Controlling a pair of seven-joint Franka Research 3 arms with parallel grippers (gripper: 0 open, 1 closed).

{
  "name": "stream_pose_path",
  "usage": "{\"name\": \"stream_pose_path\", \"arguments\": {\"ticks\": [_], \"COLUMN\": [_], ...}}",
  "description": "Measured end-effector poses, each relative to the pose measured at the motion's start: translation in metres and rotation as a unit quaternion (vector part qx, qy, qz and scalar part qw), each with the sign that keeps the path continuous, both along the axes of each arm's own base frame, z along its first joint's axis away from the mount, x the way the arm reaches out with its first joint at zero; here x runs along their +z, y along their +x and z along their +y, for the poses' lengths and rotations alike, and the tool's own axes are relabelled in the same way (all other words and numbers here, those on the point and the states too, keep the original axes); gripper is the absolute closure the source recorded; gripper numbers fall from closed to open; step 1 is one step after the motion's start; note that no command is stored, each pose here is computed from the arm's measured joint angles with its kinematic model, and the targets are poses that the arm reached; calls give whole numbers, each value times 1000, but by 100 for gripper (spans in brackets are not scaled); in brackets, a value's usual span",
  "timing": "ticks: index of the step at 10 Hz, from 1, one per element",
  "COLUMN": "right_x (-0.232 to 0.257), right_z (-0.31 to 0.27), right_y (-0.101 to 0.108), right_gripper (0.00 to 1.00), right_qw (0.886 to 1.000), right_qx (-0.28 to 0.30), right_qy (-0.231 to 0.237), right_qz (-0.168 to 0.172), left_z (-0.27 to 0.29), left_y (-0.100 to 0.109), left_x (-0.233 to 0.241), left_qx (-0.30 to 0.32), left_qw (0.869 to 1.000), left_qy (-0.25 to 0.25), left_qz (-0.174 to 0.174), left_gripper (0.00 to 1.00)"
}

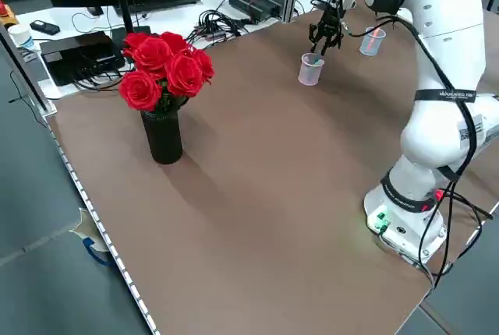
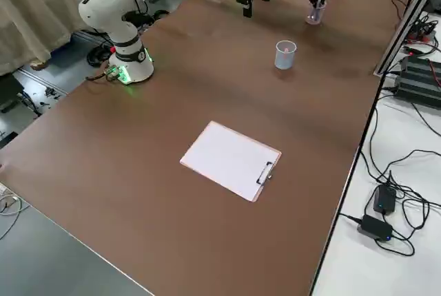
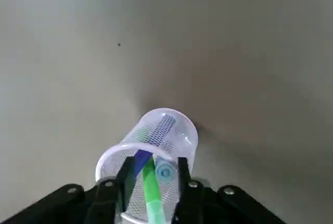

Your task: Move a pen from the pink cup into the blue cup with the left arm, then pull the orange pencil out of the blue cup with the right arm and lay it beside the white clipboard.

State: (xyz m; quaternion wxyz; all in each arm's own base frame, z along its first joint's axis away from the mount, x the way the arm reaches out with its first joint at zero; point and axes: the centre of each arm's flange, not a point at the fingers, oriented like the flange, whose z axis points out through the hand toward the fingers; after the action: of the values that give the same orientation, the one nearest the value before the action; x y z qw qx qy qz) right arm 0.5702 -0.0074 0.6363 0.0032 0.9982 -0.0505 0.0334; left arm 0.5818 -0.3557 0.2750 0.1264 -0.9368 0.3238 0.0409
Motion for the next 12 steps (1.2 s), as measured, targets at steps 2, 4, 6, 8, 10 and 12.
{"name": "stream_pose_path", "arguments": {"ticks": [2, 4, 6, 8, 10, 12], "right_x": [0, 0, 0, 0, 0, 0], "right_z": [0, 0, 0, 0, 0, 0], "right_y": [0, 0, 0, 0, 0, 0], "right_gripper": [0, 0, 0, 0, 0, 0], "right_qw": [1000, 1000, 1000, 1000, 1000, 1000], "right_qx": [0, 0, 0, 0, 0, 0], "right_qy": [0, 0, 0, 0, 0, 0], "right_qz": [0, 0, 0, 0, 0, 0], "left_z": [0, 0, 1, 1, -2, -3], "left_y": [0, 0, 1, 3, 4, 5], "left_x": [0, 0, 1, 3, 23, 65], "left_qx": [-1, -2, -2, -1, -1, 0], "left_qw": [1000, 1000, 1000, 1000, 1000, 999], "left_qy": [1, 2, 2, 1, -7, -15], "left_qz": [-1, -2, -3, -5, -19, -50], "left_gripper": [72, 83, 84, 84, 84, 84]}}
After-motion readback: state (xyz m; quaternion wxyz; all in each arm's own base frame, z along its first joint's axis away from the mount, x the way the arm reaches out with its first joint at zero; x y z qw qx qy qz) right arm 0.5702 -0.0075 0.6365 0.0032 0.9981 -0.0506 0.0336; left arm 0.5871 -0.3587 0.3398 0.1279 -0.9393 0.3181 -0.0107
